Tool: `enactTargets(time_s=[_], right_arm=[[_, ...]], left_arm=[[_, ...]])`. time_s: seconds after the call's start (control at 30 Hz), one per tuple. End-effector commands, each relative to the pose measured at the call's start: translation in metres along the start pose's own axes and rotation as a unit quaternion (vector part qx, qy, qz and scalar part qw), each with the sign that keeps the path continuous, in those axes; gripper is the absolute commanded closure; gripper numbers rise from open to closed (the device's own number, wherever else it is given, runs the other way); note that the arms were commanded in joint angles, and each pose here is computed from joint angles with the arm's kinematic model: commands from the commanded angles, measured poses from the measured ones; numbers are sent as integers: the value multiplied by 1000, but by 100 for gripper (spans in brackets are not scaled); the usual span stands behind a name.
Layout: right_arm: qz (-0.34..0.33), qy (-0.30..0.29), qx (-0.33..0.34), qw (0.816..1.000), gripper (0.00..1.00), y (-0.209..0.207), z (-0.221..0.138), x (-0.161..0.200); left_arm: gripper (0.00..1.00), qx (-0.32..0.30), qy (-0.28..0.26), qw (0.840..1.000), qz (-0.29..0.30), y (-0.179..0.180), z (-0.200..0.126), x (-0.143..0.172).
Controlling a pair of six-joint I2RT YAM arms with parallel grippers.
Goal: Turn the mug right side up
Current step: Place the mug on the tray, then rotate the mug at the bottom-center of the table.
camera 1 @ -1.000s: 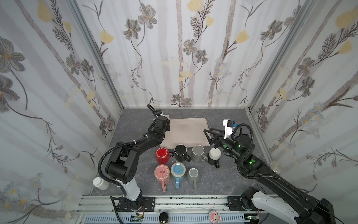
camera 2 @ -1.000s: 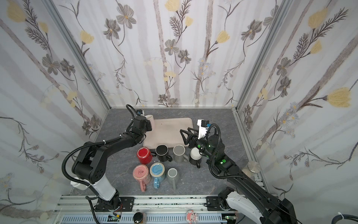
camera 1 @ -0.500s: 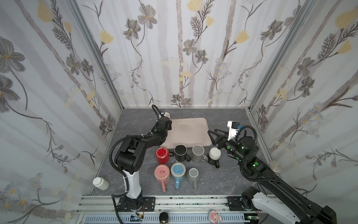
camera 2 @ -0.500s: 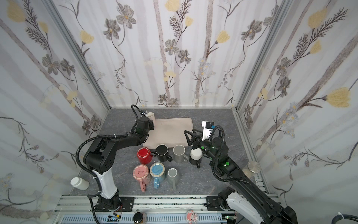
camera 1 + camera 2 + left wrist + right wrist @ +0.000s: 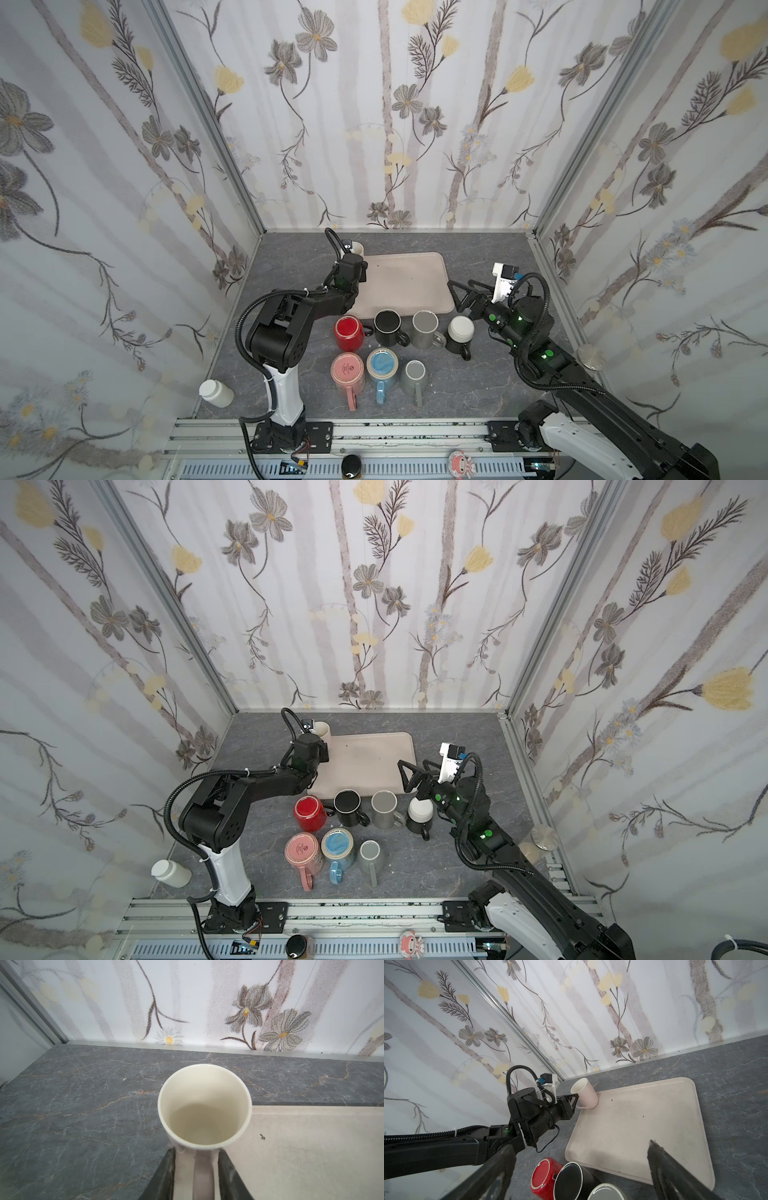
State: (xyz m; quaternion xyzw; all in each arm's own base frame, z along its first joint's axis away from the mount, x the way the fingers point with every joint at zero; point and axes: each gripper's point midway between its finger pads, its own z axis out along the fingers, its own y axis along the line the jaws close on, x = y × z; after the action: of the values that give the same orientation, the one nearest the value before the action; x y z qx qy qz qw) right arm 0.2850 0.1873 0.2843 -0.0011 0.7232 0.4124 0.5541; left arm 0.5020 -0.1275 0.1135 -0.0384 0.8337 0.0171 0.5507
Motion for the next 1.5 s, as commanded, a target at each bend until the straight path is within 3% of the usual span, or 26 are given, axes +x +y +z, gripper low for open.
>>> enactTargets(time_s=[0.0, 0.13, 0.33, 0.43, 0.57, 0.67, 0.93, 1.1, 1.2, 1.47], right_arm=[[25, 2, -22, 999, 0, 6, 3, -2], [20, 58, 11, 998, 0, -6, 13, 13], [12, 96, 59, 993, 1, -27, 12, 30], [4, 135, 74, 988, 0, -33, 8, 45], [-5, 197, 90, 976, 5, -40, -3, 77], [-28, 240, 108, 964, 8, -36, -15, 104], [-46, 348, 98, 931, 16, -7, -54, 177], [-49, 395, 85, 913, 17, 14, -83, 219], [-64, 391, 78, 915, 17, 26, -94, 233], [-117, 395, 99, 906, 18, 40, -92, 268]], left_arm=[[56, -4, -18, 1000, -16, 3, -7, -11], [44, 5, -36, 998, -43, 4, -22, -30], [31, 42, -97, 986, -128, 6, -73, -90], [21, 85, -128, 971, -184, 6, -109, -123], [0, 148, -140, 948, -245, 3, -154, -154], [0, 209, -144, 927, -277, -2, -188, -166], [0, 288, -130, 891, -325, 1, -242, -152], [0, 304, -100, 886, -336, 1, -248, -127], [0, 305, -97, 883, -342, 4, -250, -116], [0, 296, -79, 890, -337, 8, -249, -93]])
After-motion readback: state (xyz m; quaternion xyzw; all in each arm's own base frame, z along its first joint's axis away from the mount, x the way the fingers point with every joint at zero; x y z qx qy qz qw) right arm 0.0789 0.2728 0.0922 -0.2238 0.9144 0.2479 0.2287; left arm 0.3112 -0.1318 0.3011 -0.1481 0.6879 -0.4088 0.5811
